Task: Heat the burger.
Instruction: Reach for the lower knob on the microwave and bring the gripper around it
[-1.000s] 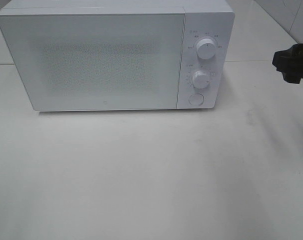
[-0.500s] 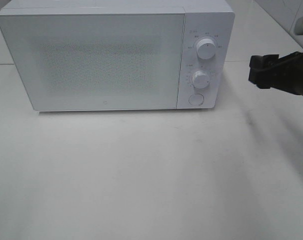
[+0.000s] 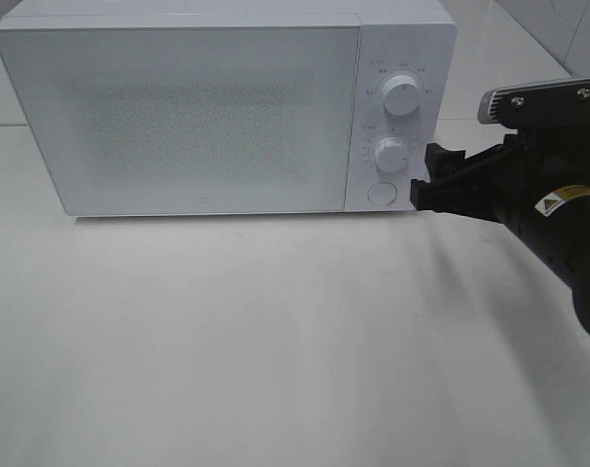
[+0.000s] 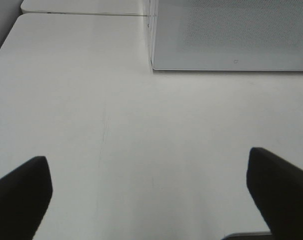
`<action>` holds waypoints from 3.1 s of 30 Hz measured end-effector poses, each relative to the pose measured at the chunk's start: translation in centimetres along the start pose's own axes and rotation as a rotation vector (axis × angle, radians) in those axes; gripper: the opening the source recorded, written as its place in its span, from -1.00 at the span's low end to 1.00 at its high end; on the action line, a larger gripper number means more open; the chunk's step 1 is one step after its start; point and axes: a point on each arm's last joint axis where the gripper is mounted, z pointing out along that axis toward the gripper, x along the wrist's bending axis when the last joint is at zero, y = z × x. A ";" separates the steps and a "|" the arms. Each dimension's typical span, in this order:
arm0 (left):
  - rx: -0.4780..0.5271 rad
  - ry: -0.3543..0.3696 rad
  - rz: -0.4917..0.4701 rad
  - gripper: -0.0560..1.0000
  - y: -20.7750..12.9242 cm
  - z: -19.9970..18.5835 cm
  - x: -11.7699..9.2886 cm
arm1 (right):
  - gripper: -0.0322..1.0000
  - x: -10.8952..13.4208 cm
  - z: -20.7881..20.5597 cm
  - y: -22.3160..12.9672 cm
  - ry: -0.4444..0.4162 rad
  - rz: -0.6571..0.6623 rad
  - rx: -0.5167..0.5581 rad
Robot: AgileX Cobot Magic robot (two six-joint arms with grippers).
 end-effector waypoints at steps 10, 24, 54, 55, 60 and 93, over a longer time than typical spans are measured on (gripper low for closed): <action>0.000 0.000 0.000 0.96 0.0 0.0 0.0 | 0.52 3.0 -1.2 -1.0 0.001 0.022 -0.003; 0.000 0.000 0.000 0.95 0.0 0.0 0.0 | 0.52 3.9 -1.2 -1.8 -0.084 0.031 0.007; 0.000 0.000 0.000 0.95 0.0 0.0 0.0 | 0.52 6.8 2.5 -2.3 -0.069 0.020 -0.037; 0.000 0.000 0.000 0.95 0.0 0.0 0.0 | 0.52 6.9 2.7 -2.4 -0.069 0.017 -0.038; 0.000 0.000 0.000 0.95 0.0 0.0 0.0 | 0.52 6.9 4.1 -2.2 -0.073 0.019 -0.054; 0.000 0.000 0.000 0.95 0.0 0.0 0.0 | 0.52 6.6 9.0 -3.1 -0.090 0.089 -0.045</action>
